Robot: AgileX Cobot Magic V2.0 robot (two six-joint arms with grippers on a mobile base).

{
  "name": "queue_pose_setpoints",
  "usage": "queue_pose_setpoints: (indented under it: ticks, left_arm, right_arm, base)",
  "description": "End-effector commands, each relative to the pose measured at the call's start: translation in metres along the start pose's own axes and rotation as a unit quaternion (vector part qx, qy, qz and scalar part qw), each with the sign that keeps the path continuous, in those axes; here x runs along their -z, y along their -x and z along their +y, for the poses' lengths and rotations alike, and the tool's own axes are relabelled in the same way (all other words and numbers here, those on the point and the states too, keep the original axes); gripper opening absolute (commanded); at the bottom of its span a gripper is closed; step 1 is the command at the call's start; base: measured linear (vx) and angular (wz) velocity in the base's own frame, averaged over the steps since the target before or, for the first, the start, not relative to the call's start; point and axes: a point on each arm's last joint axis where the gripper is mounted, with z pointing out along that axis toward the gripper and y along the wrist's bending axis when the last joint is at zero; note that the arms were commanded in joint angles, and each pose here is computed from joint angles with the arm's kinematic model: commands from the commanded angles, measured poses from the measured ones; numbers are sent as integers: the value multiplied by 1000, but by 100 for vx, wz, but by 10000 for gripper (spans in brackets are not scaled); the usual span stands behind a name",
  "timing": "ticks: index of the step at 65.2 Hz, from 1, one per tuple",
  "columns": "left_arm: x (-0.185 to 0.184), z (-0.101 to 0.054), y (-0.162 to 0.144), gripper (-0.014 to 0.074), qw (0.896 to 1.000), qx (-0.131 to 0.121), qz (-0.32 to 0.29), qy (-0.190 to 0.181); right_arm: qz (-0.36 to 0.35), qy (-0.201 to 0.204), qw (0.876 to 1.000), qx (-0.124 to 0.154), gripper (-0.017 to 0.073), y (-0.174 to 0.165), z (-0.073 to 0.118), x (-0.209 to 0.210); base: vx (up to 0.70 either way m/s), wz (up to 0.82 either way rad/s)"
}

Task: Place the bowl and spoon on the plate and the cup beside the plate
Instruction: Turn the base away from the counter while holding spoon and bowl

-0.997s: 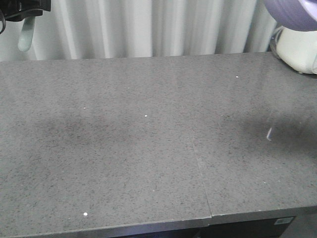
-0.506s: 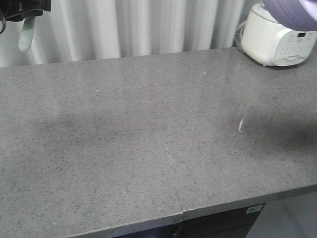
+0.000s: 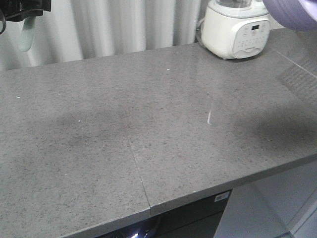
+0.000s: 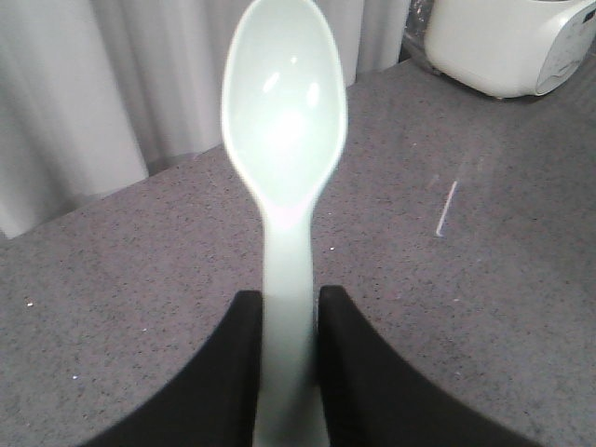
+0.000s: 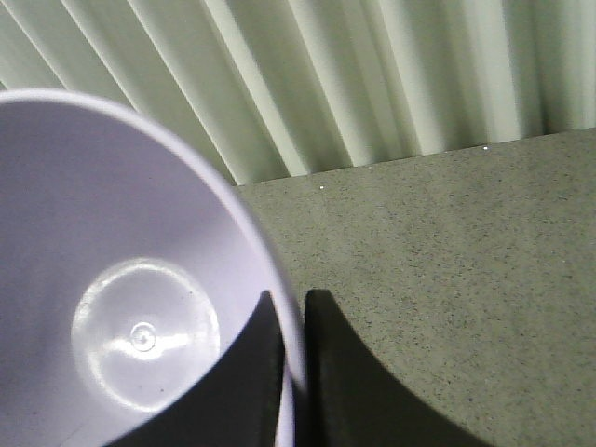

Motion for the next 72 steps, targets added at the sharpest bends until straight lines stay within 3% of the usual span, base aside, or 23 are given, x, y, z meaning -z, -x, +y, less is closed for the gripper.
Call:
queue_pose_setpoints:
  ticks: [1, 72]
  left_arm:
    - [21, -3, 15, -8, 998, 4, -62, -5]
    - [21, -3, 15, -8, 998, 4, -62, -5]
  right_arm:
    - [-24, 38, 999, 21, -6, 10, 24, 11]
    - [-24, 38, 999, 21, -6, 10, 24, 11]
  base:
    - [-1, -24]
    - [-2, -25]
